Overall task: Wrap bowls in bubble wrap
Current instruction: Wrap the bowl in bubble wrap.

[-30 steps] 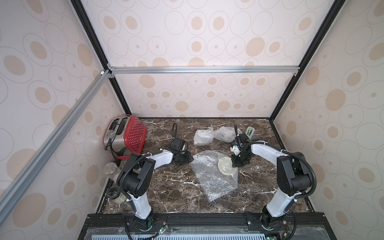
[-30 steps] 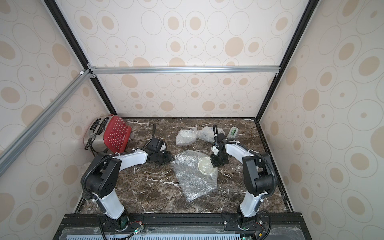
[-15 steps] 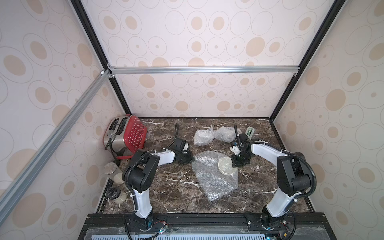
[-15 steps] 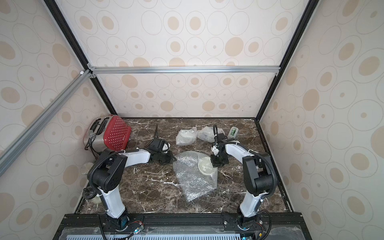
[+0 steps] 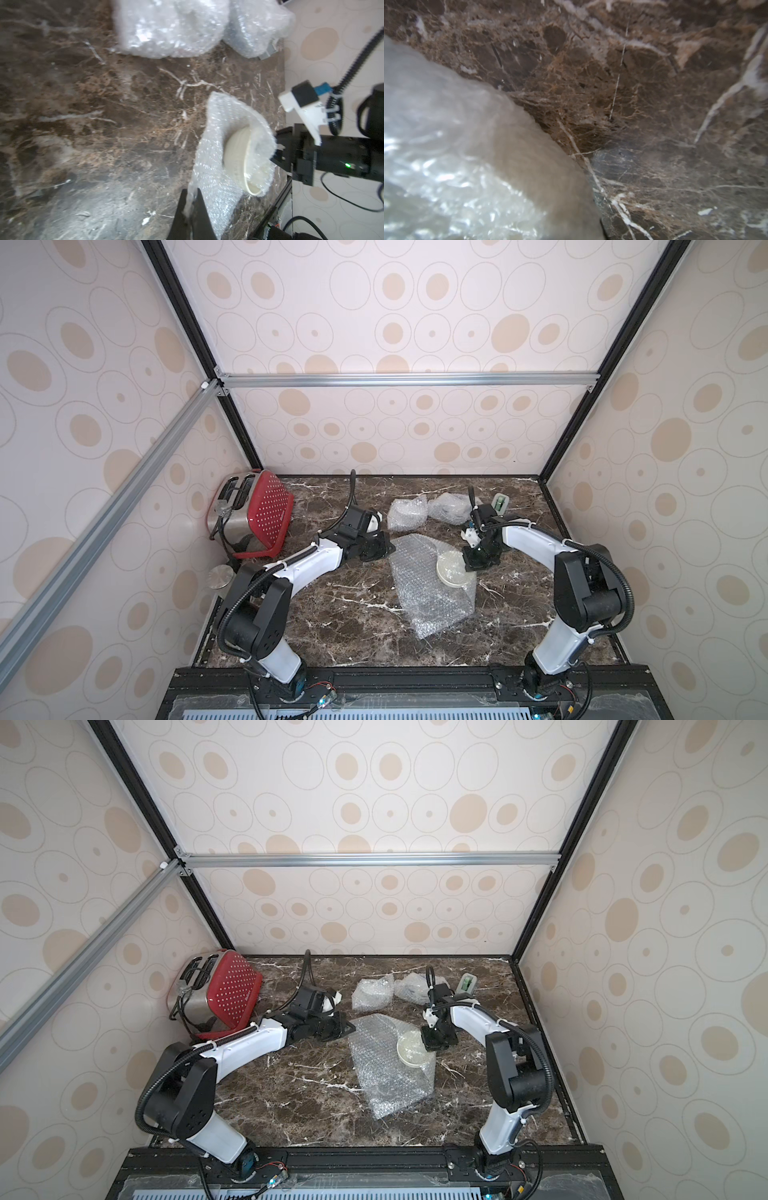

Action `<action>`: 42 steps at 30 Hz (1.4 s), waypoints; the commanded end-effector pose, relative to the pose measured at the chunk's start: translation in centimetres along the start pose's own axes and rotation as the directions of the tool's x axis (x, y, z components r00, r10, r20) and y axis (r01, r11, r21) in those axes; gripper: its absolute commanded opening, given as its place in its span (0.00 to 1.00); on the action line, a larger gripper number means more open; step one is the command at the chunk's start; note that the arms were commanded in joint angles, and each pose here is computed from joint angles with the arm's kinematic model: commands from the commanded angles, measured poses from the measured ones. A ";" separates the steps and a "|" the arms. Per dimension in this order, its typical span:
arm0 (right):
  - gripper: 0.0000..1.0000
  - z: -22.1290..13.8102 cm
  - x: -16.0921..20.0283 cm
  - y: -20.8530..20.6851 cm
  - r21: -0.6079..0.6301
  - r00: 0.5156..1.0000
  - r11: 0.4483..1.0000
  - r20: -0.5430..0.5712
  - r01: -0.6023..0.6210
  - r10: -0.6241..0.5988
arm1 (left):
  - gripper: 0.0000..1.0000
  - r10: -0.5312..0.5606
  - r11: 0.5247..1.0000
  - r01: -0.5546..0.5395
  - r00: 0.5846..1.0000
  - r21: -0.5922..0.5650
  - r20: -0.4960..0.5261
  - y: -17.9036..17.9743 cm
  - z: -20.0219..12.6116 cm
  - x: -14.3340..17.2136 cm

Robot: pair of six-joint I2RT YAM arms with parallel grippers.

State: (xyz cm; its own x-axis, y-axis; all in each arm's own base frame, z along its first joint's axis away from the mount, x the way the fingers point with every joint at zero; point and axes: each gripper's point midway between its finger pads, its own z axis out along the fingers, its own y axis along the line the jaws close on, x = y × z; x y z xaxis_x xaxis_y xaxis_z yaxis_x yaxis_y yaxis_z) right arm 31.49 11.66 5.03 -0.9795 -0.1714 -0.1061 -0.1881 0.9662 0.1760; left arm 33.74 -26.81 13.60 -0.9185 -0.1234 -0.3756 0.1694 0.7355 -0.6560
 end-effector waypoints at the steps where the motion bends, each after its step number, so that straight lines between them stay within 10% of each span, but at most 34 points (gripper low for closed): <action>1: 0.04 -1.3 0.2 -0.2 0.036 1.000 0.999 0.002 0.005 -0.005 | 0.00 0.041 0.996 -0.045 0.998 0.081 0.043 -4.7 -1.7 -1.0; 19: 0.03 -0.2 0.5 1.4 -0.012 1.000 1.000 -0.004 0.016 -0.016 | 0.00 0.120 0.923 -0.081 0.990 0.377 -0.080 -19.5 7.2 4.2; 30: 0.03 0.0 0.8 2.2 -0.073 1.000 0.997 0.002 0.016 -0.016 | 0.00 0.068 0.963 -0.020 0.984 0.269 -0.168 -14.8 12.8 7.1; 42: 0.04 -0.1 0.5 2.2 -0.102 1.000 0.995 -0.001 -0.015 0.015 | 0.00 0.063 0.973 -0.061 0.998 0.223 -0.002 -12.5 8.3 5.6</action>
State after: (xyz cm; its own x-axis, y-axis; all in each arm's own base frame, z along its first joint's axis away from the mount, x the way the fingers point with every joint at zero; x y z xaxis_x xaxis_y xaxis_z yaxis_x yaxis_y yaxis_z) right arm 30.55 12.70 4.39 -0.9830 -0.1631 -0.0842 -0.1780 0.9592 0.2195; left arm 28.74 -44.27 15.62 -0.9181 -0.0249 -0.3956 0.3302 0.5042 -0.7980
